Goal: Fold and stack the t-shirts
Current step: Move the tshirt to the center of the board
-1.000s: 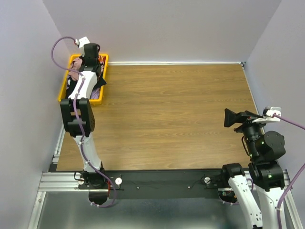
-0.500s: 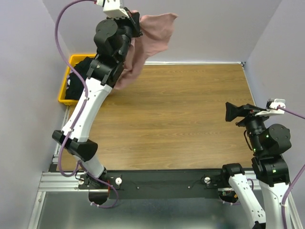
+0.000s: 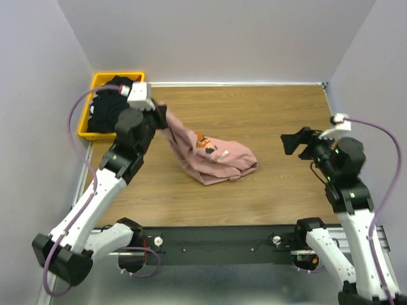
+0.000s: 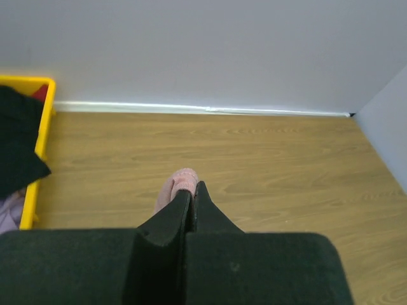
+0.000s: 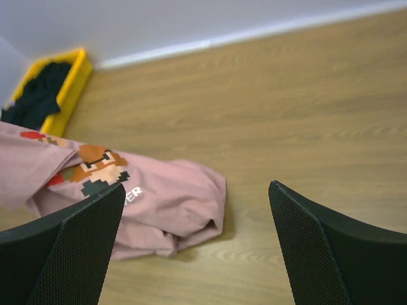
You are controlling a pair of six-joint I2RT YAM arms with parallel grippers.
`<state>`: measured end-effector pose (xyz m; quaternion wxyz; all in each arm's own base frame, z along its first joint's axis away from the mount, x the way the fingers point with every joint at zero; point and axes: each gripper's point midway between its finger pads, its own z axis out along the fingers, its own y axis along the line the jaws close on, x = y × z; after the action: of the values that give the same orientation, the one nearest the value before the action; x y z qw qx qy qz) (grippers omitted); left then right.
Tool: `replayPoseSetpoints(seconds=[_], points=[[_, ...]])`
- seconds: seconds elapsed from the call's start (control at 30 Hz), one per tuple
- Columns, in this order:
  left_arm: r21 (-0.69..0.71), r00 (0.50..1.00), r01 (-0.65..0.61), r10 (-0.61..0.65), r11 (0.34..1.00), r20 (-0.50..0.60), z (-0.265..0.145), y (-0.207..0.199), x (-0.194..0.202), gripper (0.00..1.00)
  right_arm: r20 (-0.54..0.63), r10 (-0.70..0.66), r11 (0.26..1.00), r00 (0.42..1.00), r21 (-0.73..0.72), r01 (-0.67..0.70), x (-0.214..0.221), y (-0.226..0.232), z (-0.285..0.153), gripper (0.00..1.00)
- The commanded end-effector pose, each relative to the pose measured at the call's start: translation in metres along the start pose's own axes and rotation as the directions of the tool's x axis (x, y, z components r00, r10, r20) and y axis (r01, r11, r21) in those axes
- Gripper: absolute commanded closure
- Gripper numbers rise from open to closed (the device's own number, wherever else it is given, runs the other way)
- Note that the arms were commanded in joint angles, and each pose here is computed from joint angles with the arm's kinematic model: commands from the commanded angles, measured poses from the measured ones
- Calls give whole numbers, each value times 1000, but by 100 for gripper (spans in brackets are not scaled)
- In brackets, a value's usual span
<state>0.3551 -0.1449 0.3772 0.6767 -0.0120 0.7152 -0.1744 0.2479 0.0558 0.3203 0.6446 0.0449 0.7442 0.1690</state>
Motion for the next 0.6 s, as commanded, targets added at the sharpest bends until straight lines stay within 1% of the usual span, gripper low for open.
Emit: replayPoseSetpoints(seconds=[0.0,0.03,0.07,0.1,0.13,0.17,0.2,0.23,0.27,0.3,0.33,0.37,0.47,0.57], points=[[-54,997,80,-79,995,14,-33,28,38,100,-277,110,983,955,-112,-145,65,20,30,0],[-74,995,80,-84,994,-45,-37,37,71,100,-374,134,978,918,-102,-184,90,19,44,0],[-75,995,81,-86,994,-60,-43,40,81,100,-422,157,970,893,-104,-220,101,22,50,0],[-74,994,88,-92,993,-53,-50,43,84,100,-469,171,955,867,-136,-262,110,29,55,0],[-94,992,87,-95,992,-86,-54,51,105,100,-520,203,947,830,-113,-302,124,29,62,0],[-94,991,100,-107,991,-75,-61,52,106,100,-591,228,939,774,-75,-334,147,25,72,0],[-98,991,102,-109,990,-78,-64,54,110,100,-625,246,937,741,-44,-348,161,22,77,0],[-106,990,98,-108,989,-92,-67,59,121,100,-654,254,935,712,-24,-355,174,20,80,0],[-112,990,102,-112,988,-87,-69,61,123,100,-673,258,935,694,-8,-355,184,17,84,0],[-112,991,104,-113,988,-76,-73,63,122,100,-705,266,935,658,22,-354,203,14,90,1],[-118,991,102,-112,988,-80,-74,65,126,100,-718,272,933,641,33,-359,212,14,91,5],[-125,991,102,-112,987,-77,-75,67,126,100,-729,268,934,630,36,-355,219,15,93,5],[-149,991,96,-108,984,-75,-77,72,126,100,-765,256,941,591,57,-333,246,20,93,6],[-177,991,91,-107,980,-83,-77,76,127,100,-806,272,923,527,64,-379,268,26,83,6]])
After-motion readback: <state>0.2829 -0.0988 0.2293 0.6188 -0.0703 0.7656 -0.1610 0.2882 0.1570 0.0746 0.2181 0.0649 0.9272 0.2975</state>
